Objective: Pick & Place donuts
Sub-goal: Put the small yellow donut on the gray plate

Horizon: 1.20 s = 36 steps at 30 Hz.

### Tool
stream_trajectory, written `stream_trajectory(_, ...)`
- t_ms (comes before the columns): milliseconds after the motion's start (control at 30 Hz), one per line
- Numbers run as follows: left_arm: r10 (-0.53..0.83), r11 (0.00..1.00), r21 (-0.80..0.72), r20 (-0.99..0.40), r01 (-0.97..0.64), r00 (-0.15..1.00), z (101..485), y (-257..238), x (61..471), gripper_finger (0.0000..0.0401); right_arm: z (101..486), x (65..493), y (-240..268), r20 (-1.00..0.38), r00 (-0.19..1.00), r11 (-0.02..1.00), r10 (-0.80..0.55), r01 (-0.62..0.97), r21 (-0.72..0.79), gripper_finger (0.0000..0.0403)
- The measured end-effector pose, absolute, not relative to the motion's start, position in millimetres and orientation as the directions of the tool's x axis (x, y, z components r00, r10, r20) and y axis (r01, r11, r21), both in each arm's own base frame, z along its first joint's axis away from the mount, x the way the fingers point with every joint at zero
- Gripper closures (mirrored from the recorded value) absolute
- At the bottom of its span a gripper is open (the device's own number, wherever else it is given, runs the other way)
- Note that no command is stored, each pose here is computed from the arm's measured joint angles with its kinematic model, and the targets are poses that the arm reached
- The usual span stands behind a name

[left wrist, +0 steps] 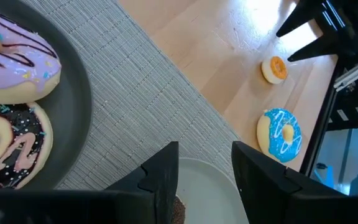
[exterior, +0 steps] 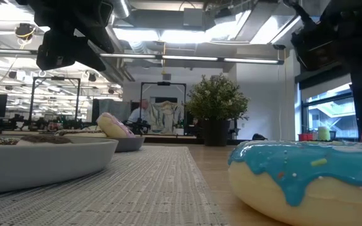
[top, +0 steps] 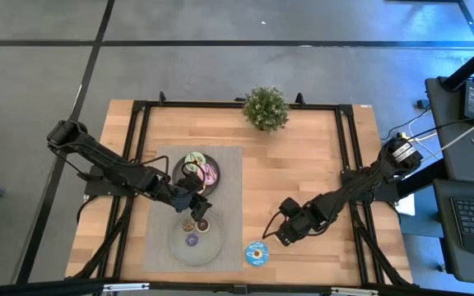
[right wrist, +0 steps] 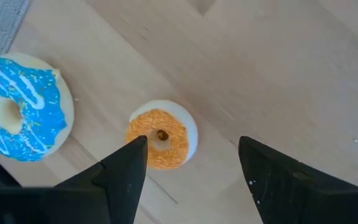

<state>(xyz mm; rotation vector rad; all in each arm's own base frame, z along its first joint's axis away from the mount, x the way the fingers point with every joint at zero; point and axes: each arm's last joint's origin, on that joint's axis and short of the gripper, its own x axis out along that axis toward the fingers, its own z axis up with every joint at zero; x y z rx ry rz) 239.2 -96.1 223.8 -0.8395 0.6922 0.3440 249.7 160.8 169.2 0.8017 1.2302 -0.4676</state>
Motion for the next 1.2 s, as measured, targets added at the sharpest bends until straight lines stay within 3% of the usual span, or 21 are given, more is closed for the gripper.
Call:
stream_trajectory(733, 0.022, 0.651, -0.547, -0.679, -0.527, 0.734, 223.7, -95.8, 239.1, 0.0258, 144.2, 257.1, 166.7, -0.966, 0.238, 0.652, 0.097, 0.718, 0.243, 0.0154)
stream_trajectory(1200, 0.022, 0.651, -0.547, -0.679, -0.526, 0.734, 223.8, -95.8, 239.2, 0.0258, 138.3, 257.6, 167.4, -0.972, 0.218, 0.640, 0.093, 0.735, 0.226, 0.0253)
